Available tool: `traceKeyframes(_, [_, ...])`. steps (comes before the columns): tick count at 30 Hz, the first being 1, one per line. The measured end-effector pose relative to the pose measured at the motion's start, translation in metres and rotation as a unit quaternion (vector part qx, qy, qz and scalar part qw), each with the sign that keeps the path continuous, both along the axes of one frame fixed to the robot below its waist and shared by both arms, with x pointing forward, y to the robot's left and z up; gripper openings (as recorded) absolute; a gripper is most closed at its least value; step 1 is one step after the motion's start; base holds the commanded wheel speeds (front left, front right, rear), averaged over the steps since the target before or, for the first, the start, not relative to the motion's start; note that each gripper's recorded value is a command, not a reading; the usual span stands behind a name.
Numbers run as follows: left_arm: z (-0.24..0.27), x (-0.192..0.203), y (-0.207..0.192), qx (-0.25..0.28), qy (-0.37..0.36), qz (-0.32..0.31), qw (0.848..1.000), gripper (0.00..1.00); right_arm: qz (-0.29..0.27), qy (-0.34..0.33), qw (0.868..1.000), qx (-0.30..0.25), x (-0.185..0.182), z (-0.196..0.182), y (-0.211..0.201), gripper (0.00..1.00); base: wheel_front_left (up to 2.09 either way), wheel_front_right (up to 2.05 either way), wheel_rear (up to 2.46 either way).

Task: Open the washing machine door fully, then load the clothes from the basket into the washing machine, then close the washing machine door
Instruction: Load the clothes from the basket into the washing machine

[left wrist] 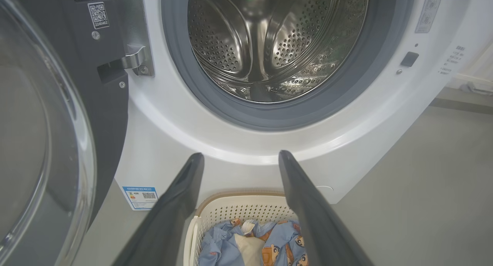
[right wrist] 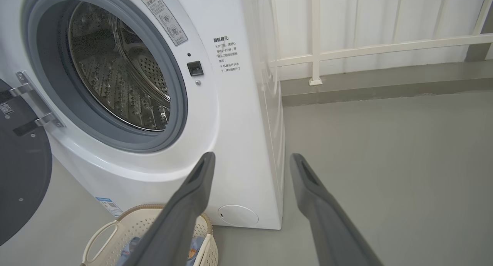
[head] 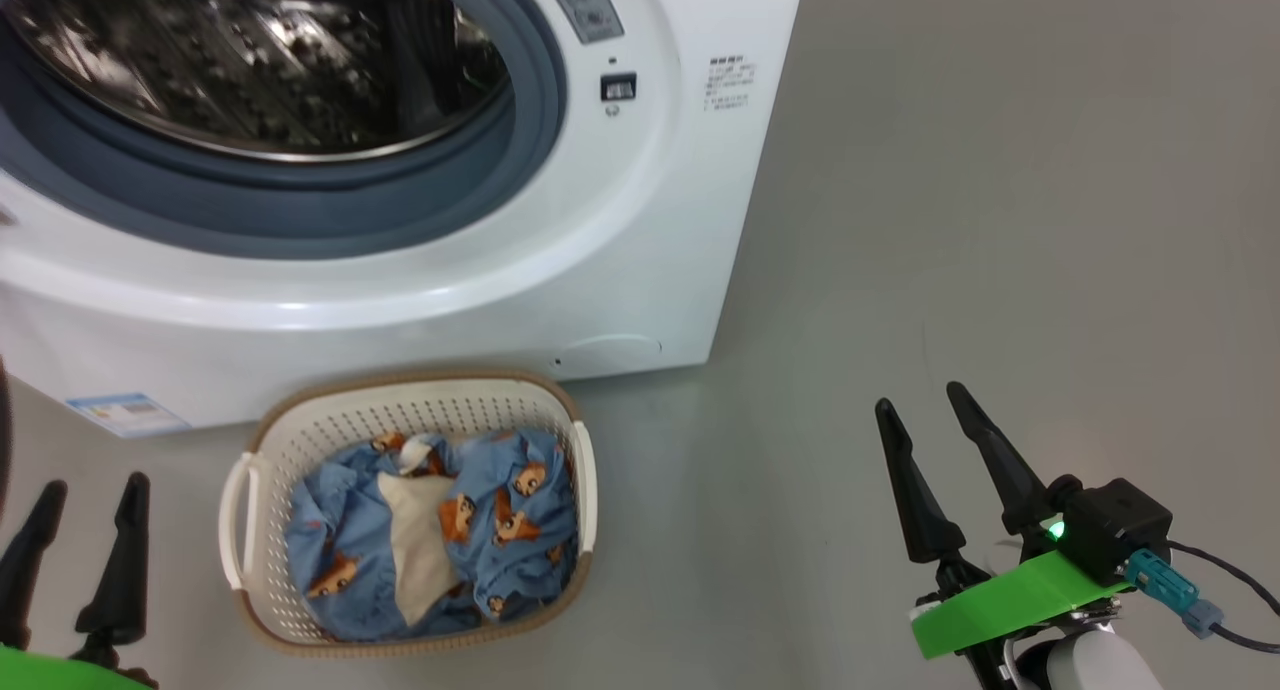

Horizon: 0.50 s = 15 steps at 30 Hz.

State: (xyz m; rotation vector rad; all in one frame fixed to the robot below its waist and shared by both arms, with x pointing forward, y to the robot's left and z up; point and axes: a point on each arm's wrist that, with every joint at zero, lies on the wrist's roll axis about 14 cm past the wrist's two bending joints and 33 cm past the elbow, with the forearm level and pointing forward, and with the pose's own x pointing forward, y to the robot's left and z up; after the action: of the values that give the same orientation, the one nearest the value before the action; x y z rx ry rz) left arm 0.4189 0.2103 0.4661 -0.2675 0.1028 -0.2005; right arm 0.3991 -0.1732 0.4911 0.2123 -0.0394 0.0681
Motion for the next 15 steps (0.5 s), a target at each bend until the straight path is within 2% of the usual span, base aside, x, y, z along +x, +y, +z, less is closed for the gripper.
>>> traceKeyframes(15, [-0.062, 0.031, -0.014, 0.014, 0.081, -0.056, 0.995, 1.00, 0.002, 0.035, 0.999, 0.009, 0.024, -0.032, 0.001, 1.00, 0.00, 0.00, 0.00])
